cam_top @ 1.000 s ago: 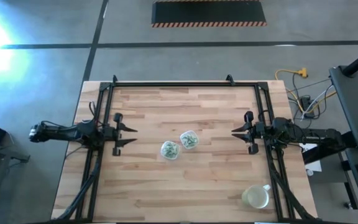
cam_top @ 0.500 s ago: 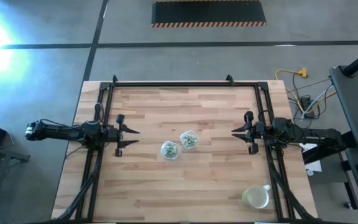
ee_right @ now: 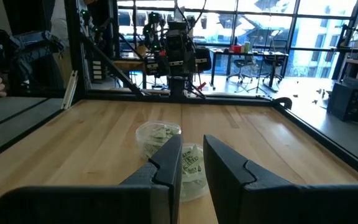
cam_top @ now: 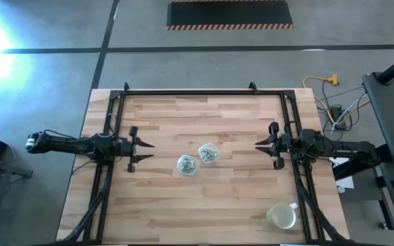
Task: Pick and place items into bin
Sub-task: Return to Home Position
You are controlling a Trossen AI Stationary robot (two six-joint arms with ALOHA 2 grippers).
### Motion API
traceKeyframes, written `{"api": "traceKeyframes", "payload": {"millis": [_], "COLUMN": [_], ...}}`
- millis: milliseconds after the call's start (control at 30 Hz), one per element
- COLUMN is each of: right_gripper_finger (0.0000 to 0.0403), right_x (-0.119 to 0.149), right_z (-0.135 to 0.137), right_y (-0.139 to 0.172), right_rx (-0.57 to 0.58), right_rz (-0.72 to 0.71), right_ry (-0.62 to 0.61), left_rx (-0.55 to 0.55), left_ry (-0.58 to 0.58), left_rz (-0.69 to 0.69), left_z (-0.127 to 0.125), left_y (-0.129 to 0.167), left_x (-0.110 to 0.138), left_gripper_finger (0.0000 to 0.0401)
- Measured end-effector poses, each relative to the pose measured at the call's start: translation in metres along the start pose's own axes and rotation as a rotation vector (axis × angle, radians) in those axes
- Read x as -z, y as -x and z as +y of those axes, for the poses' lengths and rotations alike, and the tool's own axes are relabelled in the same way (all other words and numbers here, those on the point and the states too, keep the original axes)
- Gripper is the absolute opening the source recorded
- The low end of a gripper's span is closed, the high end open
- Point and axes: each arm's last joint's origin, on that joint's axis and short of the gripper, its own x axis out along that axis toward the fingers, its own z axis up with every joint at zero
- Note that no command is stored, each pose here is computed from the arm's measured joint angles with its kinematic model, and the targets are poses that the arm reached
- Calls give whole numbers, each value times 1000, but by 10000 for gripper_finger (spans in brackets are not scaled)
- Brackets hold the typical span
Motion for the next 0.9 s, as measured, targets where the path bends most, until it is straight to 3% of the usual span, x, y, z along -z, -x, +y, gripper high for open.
{"api": "traceKeyframes", "payload": {"millis": [333,900], "right_gripper_finger": [57,57], "right_x": [0,0], "right_z": [0,0], "right_y": [0,0], "right_rx": [0,-1], "right_rz": [0,-1], "right_ry": [-1,0], "left_rx": [9,48], "left_ry": [42,37], "left_rz": [-157,-134], "left_z": [2,1], "left_y": [12,11], "left_x": [-12,-10], "left_gripper_finger": [148,148]}}
